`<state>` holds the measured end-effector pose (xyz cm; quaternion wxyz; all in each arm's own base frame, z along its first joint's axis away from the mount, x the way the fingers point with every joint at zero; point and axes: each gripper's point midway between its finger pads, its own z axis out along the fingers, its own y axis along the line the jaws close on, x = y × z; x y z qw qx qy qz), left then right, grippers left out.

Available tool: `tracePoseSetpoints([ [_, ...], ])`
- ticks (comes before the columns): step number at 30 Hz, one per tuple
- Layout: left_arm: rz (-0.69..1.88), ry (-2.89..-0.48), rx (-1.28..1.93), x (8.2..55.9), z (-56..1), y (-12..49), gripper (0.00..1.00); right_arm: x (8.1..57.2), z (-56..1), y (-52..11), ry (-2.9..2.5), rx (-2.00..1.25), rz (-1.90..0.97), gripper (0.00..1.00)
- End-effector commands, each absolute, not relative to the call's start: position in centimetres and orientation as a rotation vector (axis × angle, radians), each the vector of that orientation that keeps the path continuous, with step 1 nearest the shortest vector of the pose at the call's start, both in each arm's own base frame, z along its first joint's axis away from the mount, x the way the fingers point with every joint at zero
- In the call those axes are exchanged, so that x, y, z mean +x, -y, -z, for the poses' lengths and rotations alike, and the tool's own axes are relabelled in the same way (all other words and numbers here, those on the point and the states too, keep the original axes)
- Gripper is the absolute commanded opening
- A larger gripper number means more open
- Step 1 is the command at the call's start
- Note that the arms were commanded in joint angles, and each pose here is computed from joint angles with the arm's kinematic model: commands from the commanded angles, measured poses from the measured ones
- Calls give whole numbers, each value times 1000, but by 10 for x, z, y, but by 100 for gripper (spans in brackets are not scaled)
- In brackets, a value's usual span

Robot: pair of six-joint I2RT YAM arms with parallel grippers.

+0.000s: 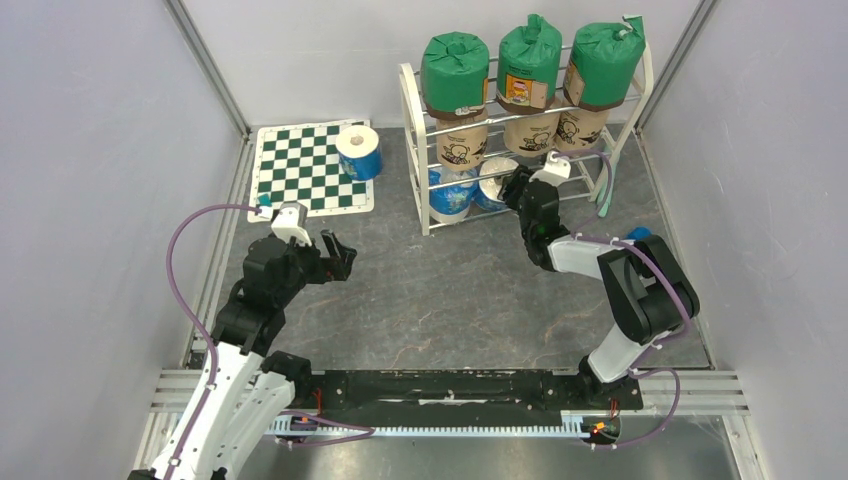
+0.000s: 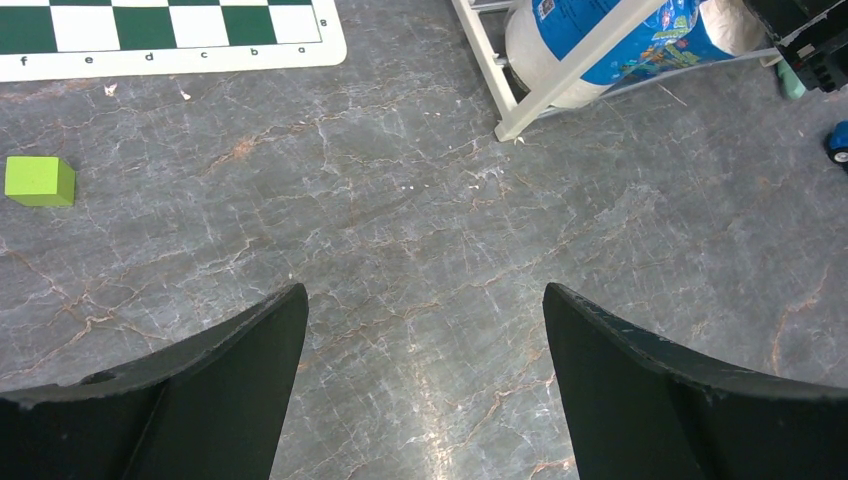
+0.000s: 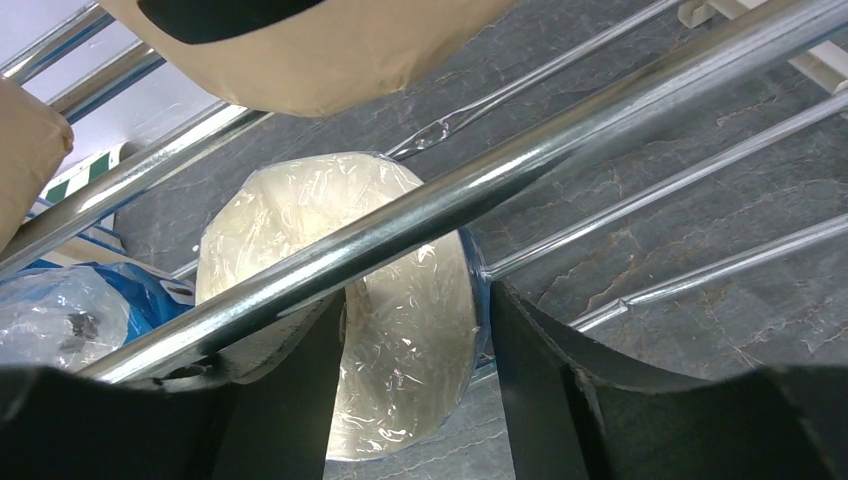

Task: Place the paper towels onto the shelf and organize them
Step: Place the paper towel on the shelf.

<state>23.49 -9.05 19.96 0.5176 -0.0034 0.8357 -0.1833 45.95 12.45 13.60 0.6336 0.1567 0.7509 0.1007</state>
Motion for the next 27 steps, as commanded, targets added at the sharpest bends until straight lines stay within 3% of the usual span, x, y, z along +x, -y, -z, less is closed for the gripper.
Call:
tracePoseSetpoints([
  [1, 416, -1989, 46, 237, -200, 90, 93, 467, -189, -126, -1543, 364, -306, 59],
  [15, 418, -1988, 47, 237, -200, 91, 93, 424, -205, -113, -1510, 257, -277, 80],
  [20, 423, -1991, 48, 237, -200, 92, 93, 403, -189, -111, -1535, 147, -263, 79],
  [27, 427, -1991, 51, 237, -200, 93, 93, 387, -153, -114, -1615, 92, -301, 68],
])
